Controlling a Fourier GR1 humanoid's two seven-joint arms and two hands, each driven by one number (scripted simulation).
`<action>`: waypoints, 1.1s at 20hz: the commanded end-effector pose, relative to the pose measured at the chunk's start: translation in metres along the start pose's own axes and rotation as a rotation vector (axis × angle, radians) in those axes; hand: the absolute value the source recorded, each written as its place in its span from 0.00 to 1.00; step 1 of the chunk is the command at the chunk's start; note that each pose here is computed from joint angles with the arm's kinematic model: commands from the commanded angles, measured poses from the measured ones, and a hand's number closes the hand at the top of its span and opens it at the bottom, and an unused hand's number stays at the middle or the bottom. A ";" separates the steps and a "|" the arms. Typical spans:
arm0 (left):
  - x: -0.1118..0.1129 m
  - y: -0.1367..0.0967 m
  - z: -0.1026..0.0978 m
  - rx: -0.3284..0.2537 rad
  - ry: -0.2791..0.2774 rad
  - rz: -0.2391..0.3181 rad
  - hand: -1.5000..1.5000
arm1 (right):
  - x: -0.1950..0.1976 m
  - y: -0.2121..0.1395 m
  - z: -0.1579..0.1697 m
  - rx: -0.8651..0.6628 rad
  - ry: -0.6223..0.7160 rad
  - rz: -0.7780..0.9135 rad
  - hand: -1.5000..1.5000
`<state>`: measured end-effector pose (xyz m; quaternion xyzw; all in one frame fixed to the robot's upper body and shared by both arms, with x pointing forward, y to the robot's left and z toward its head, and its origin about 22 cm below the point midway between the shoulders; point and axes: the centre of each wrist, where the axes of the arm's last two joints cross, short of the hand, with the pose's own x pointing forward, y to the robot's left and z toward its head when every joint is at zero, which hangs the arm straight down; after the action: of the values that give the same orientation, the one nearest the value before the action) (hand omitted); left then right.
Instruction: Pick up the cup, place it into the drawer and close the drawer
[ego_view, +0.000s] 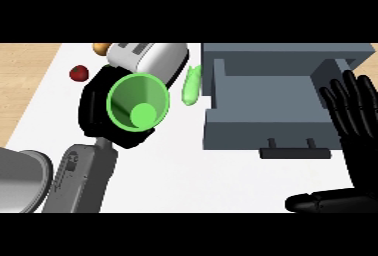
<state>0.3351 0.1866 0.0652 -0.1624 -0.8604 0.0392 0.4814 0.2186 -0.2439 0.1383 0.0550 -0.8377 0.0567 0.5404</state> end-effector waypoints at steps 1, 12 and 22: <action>0.025 -0.034 -0.026 -0.021 -0.018 -0.010 1.00 | 0.004 0.014 -0.001 -0.001 0.001 0.011 0.00; 0.038 -0.082 -0.081 -0.039 0.004 -0.110 1.00 | 0.009 0.012 -0.007 -0.014 -0.003 -0.007 0.00; 0.035 -0.140 -0.138 -0.082 0.107 -0.159 1.00 | -0.010 -0.012 -0.015 -0.003 0.002 0.012 0.00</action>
<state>0.3953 0.0759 0.1821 -0.1259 -0.8512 -0.0330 0.5085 0.2256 -0.2511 0.1340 0.0523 -0.8365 0.0600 0.5422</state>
